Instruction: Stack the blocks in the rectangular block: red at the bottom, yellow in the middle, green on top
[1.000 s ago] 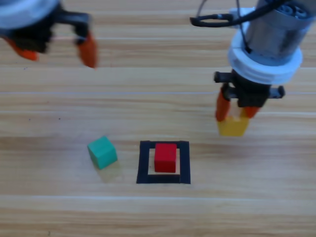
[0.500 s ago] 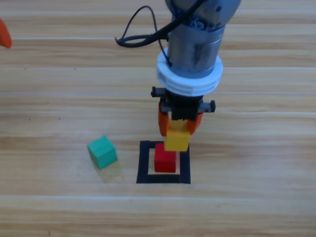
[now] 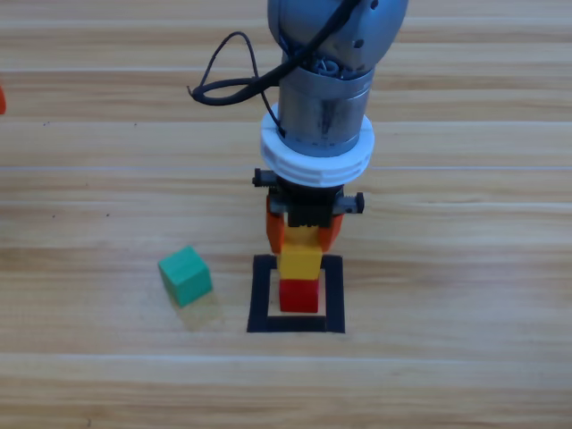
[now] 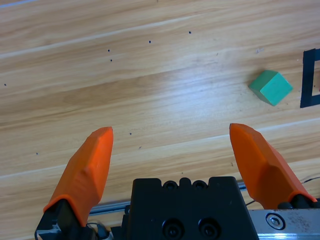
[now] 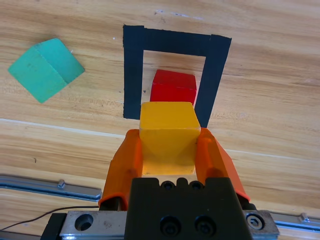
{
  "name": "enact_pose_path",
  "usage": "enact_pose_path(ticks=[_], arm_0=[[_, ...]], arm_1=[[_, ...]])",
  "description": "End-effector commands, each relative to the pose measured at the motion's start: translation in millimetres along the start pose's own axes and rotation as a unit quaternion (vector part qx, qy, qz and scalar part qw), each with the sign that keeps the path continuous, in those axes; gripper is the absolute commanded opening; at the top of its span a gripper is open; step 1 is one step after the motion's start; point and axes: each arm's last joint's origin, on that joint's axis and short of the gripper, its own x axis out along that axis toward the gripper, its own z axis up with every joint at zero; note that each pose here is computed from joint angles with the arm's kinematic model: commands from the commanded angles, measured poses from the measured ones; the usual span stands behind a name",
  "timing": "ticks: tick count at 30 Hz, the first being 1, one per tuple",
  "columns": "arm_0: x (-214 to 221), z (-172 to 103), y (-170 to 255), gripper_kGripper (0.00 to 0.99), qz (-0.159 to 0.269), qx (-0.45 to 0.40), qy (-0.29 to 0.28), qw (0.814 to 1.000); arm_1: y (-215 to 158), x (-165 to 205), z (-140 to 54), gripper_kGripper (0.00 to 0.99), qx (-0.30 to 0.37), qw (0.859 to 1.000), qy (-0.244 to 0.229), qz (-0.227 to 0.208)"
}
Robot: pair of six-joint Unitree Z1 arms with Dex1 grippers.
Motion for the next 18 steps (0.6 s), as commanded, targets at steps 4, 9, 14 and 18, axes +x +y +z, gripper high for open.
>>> enact_pose_path(ticks=[4, 9, 14, 18], arm_0=[[0.4, -4.1, 6.4, 0.99, -0.002, -0.015, -0.005, 1.0], [2.9, -4.6, 6.5, 0.99, -0.002, -0.015, -0.005, 1.0], [5.7, -4.9, 6.6, 0.99, -0.002, -0.015, -0.005, 1.0], [7.8, -4.4, 6.8, 0.99, -0.001, -0.013, -0.004, 1.0]], arm_1=[[10.8, 54.7, 0.3, 0.0, -0.002, 0.999, 0.027, -0.046], [10.9, 56.1, 1.4, 0.0, -0.001, 0.998, 0.021, -0.051], [10.4, 55.3, 1.6, 0.0, 0.001, 0.998, 0.017, -0.054], [10.4, 54.5, 1.5, 0.0, 0.002, 0.998, 0.016, -0.054]])
